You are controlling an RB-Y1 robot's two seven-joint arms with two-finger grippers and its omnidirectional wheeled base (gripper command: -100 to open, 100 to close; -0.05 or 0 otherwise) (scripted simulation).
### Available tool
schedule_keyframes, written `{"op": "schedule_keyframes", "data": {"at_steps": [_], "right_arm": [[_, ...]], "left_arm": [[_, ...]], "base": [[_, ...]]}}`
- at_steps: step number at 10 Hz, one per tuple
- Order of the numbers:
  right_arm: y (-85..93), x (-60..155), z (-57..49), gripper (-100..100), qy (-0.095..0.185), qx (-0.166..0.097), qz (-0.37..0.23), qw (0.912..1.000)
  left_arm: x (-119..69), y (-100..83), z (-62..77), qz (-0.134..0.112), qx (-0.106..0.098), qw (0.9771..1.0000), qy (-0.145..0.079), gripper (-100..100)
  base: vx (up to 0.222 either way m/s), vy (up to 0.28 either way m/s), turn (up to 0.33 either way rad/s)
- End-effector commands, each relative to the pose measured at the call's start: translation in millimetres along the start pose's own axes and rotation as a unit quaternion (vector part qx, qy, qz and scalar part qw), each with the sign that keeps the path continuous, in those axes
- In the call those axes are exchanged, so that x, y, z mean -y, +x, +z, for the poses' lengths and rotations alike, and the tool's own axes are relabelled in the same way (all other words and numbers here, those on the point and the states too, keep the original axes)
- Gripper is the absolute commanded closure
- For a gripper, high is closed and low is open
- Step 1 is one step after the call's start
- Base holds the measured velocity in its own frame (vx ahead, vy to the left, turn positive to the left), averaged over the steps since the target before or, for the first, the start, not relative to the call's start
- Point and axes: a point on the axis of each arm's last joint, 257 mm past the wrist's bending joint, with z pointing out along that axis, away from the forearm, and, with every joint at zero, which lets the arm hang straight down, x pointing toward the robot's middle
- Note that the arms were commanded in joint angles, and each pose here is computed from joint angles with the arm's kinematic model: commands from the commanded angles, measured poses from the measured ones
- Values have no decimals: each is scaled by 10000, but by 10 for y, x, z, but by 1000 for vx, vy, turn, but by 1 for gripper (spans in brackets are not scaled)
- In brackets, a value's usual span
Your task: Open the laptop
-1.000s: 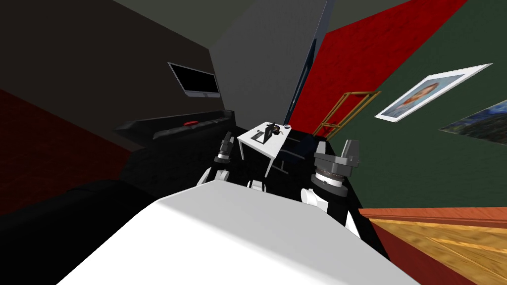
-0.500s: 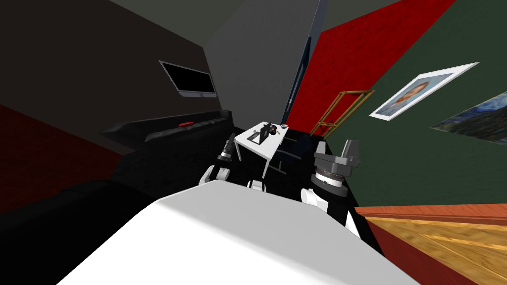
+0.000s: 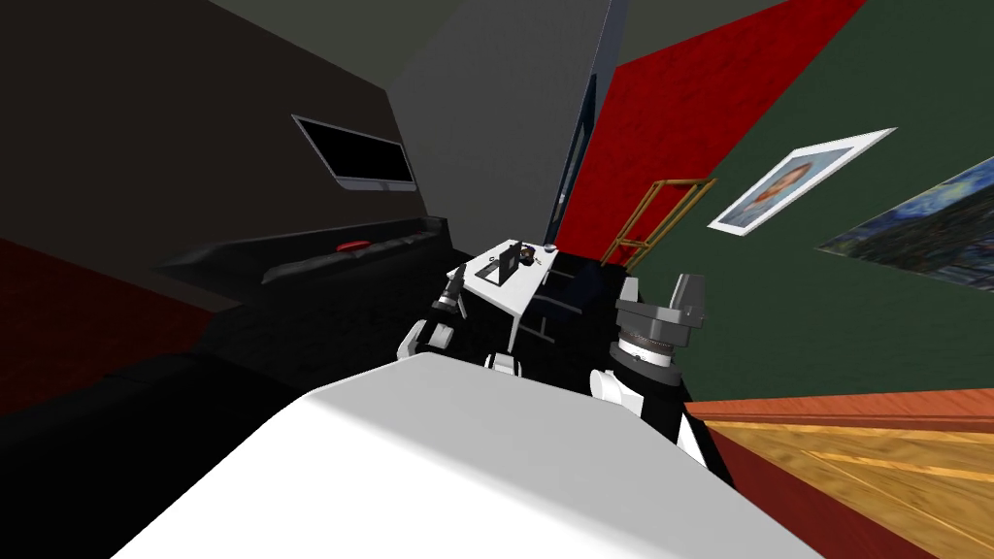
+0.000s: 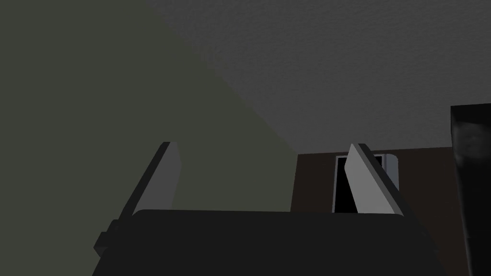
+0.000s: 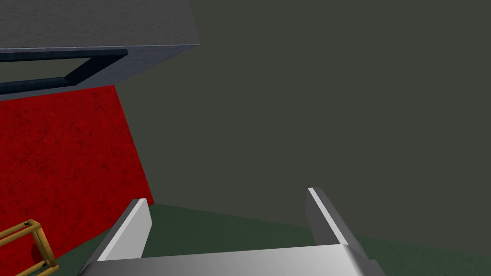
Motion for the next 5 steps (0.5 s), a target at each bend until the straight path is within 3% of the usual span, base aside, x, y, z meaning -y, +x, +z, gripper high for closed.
{"op": "schedule_keyframes", "data": {"at_steps": [1, 5], "right_arm": [[0, 0, 0, 0, 0, 0, 0, 10000], [0, 0, 0, 0, 0, 0, 0, 10000]], "left_arm": [[-219, 69, 62, 131, -77, 9995, -285, -100], [-515, 120, 136, 430, -253, 9967, -644, -100]], "base": [[73, -68, -41], [61, -70, -53]]}}
